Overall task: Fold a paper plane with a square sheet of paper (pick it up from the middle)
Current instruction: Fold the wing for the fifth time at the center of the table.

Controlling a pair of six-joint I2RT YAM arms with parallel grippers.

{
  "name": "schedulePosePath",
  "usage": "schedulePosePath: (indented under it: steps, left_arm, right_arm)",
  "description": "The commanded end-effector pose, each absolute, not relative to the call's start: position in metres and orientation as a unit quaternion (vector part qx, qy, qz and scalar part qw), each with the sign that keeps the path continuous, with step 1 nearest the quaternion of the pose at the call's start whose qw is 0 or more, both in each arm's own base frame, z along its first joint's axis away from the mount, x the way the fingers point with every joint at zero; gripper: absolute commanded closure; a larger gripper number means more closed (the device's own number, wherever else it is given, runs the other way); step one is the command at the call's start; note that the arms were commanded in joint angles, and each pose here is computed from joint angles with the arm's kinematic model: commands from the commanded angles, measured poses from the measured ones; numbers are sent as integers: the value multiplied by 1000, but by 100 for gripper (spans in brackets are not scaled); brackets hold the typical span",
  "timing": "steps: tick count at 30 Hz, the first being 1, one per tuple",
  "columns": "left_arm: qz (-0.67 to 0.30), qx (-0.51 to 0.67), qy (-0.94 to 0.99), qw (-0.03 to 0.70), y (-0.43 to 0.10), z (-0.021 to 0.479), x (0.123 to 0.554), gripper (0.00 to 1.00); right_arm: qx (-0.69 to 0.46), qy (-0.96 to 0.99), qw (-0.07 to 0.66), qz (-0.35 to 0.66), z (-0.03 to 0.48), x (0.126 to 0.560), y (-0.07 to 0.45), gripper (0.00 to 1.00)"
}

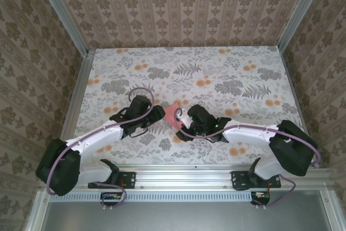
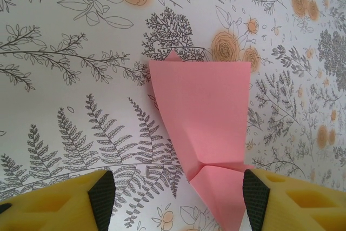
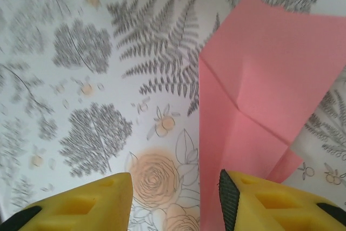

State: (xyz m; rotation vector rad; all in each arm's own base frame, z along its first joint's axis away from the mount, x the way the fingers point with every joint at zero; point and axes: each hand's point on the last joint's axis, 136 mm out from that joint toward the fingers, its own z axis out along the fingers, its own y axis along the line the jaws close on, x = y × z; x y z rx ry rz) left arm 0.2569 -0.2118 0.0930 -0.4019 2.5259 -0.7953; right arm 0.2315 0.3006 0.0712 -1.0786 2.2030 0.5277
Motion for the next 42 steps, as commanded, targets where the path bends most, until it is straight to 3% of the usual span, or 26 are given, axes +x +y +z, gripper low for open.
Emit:
schedulePosePath:
  steps: [1, 13, 21, 29, 34, 42]
  left_arm:
    - [-293, -156, 915, 229, -207, 97, 254, 33]
    - [-295, -151, 916, 228, -207, 97, 253, 33]
    - [-297, -148, 915, 228, -207, 99, 254, 33]
    - [-297, -143, 917, 226, -208, 99, 253, 33]
    - [-300, -138, 917, 225, -210, 101, 253, 33]
    - [-328, -108, 912, 221, -231, 108, 258, 33]
  right_arm:
    - [-449, 822, 320, 145, 60, 243, 304, 51]
    - [-449, 835, 309, 70, 26, 262, 302, 54]
    - [-402, 859, 309, 72, 17, 269, 294, 68]
    - [-345, 881, 313, 89, 22, 280, 287, 89]
    - [-301, 891, 310, 139, 34, 283, 285, 98]
    - [-195, 882, 278, 326, 58, 276, 291, 100]
